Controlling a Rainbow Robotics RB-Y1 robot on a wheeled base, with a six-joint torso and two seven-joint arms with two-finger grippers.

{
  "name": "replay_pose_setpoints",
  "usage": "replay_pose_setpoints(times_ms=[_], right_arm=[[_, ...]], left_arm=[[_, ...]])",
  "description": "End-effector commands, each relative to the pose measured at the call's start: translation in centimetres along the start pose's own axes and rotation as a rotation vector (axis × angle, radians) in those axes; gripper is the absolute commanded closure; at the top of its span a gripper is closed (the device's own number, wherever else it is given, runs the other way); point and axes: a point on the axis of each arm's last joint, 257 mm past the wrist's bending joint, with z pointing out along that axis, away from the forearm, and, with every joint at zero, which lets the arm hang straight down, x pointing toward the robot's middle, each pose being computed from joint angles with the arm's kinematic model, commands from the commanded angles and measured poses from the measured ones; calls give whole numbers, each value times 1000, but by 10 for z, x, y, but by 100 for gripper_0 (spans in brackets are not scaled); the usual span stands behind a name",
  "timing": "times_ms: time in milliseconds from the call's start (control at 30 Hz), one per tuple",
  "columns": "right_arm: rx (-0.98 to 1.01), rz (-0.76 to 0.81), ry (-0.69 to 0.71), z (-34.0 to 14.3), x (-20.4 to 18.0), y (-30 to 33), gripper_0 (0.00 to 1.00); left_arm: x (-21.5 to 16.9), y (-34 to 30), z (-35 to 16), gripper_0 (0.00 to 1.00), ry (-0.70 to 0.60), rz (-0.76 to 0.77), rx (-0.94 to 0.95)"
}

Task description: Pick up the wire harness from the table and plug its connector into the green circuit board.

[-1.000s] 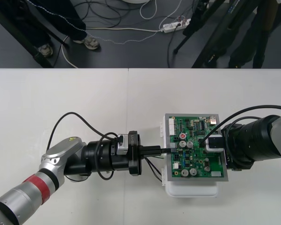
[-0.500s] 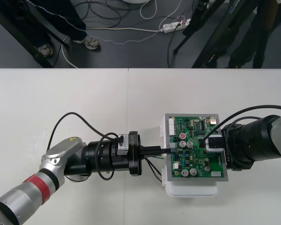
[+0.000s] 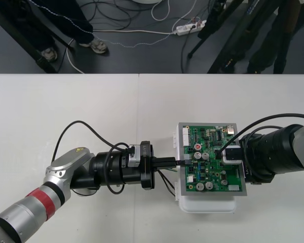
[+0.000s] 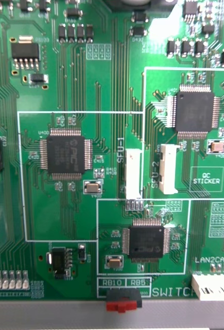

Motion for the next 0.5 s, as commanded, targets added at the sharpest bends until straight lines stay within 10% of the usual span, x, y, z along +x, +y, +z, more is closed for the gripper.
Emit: replay_pose_setpoints(times_ms=[33,500], right_arm=[[14,-80,-54,-4,-27,-4,0],[13,-79,-54,-4,-27,-4,0]], left_arm=[[-20,-4,38,100,-56,53,42],[-19,-4,51,100,-49,89,49]])
